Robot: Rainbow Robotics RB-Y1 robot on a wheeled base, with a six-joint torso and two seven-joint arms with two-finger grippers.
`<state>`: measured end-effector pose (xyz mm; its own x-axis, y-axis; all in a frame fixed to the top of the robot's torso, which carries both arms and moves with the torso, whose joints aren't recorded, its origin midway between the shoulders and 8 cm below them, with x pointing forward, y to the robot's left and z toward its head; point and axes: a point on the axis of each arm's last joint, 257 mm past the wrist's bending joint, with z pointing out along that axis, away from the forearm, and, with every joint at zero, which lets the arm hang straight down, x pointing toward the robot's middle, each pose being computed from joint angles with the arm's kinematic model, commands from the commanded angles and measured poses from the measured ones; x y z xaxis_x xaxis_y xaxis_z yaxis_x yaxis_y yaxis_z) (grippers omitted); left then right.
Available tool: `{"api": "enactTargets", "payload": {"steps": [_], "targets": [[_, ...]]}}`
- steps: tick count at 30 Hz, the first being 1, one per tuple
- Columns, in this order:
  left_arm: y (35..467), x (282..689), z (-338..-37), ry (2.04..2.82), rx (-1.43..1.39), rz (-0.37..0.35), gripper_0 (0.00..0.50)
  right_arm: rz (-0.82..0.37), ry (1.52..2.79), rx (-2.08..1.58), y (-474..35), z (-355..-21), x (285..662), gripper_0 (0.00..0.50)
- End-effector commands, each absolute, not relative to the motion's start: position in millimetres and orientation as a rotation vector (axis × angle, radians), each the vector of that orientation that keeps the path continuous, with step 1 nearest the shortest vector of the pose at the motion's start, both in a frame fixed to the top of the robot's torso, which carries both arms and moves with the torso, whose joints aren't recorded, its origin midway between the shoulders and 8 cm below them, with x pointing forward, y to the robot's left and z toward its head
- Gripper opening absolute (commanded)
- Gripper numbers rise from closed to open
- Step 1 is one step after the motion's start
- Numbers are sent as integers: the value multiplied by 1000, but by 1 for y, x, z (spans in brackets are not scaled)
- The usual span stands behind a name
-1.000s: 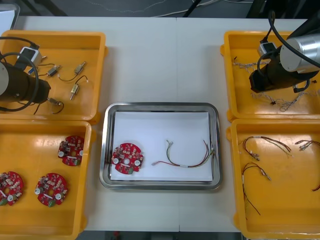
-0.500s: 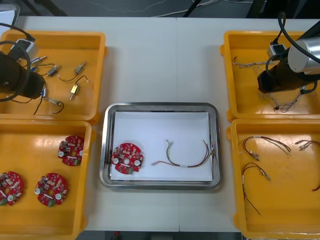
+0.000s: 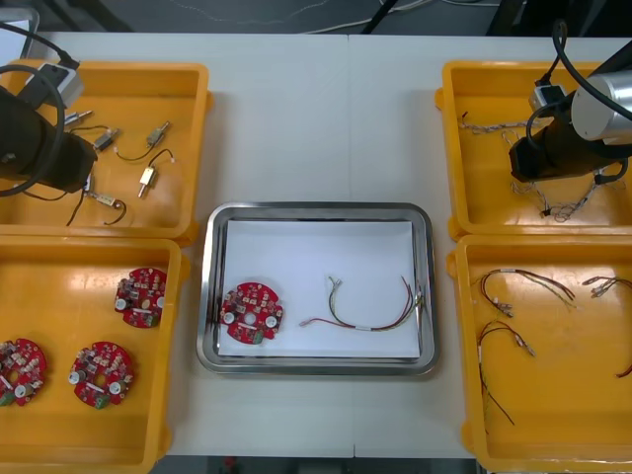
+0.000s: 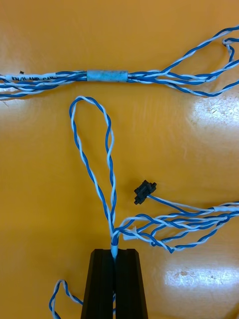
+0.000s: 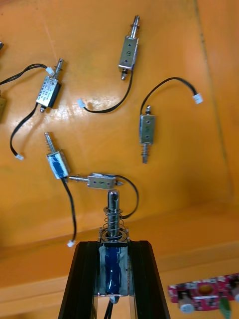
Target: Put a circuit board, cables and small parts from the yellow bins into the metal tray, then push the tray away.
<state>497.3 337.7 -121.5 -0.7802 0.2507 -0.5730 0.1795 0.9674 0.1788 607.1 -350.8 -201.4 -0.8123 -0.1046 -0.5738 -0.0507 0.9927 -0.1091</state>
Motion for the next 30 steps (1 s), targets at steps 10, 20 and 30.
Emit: {"api": "enactTargets", "payload": {"steps": [10, 20, 30], "targets": [[241, 478, -98, 2430, 35, -81, 0, -135, 2456, -83, -369, -141, 621, 0], [205, 464, -106, 2424, -6, -97, 0, -156, 2545, -73, -372, -92, 601, 0], [177, 453, -130, 2434, -24, -73, 0, -139, 2623, -46, -380, -45, 573, 0]]}}
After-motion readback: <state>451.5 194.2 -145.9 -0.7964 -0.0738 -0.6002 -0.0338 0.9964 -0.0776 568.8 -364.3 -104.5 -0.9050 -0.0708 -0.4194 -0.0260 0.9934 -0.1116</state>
